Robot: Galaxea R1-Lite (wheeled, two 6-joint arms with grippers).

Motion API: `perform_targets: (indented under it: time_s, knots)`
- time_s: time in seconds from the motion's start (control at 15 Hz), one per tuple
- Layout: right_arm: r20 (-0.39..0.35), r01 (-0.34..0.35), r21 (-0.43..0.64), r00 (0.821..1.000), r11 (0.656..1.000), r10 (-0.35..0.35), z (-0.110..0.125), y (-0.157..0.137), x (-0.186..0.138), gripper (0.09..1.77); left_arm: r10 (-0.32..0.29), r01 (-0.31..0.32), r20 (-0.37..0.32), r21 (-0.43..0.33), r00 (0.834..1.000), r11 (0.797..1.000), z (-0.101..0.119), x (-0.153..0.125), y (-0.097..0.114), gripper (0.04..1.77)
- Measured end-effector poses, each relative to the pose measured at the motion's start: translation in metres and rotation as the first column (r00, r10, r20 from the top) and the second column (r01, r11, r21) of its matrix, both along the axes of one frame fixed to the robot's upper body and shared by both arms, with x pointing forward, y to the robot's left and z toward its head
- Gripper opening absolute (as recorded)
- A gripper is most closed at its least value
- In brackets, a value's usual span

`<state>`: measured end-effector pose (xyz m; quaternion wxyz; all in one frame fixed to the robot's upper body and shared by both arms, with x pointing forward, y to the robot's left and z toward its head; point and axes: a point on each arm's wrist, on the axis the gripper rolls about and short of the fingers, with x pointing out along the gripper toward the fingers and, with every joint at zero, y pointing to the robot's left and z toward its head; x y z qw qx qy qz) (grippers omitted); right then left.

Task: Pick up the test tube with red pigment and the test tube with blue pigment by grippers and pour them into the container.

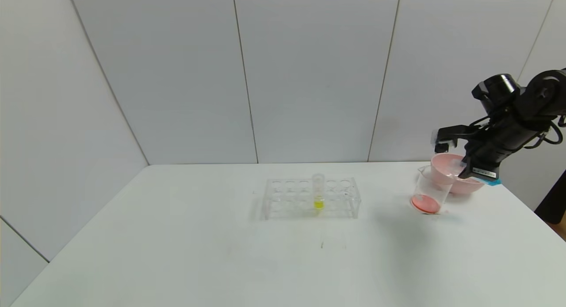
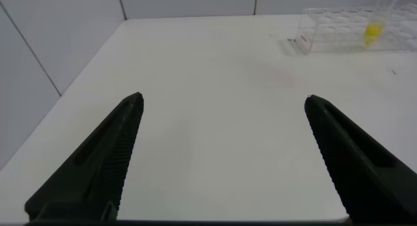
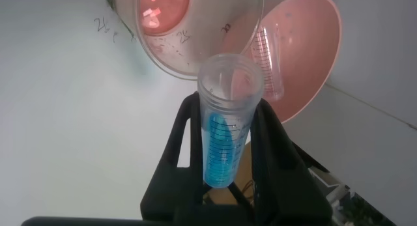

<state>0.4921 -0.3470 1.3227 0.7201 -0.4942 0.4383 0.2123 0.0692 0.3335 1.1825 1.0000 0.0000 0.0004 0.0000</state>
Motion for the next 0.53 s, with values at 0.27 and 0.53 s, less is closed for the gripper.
perform_targets:
  time_s: [0.27, 0.53]
  knots:
    - [-0.01, 0.004, -0.072, 1.0, 0.997, -0.005, -0.002, 0.008, 0.001, 0.49, 0.0, 0.0, 0.0, 0.0, 1.0, 1.0, 0.0, 0.0, 0.0, 1.76]
    - [-0.025, 0.005, -0.144, 1.0, 0.99, -0.008, -0.006, 0.013, 0.003, 0.49, 0.0, 0.0, 0.0, 0.0, 1.0, 1.0, 0.0, 0.0, 0.0, 1.76]
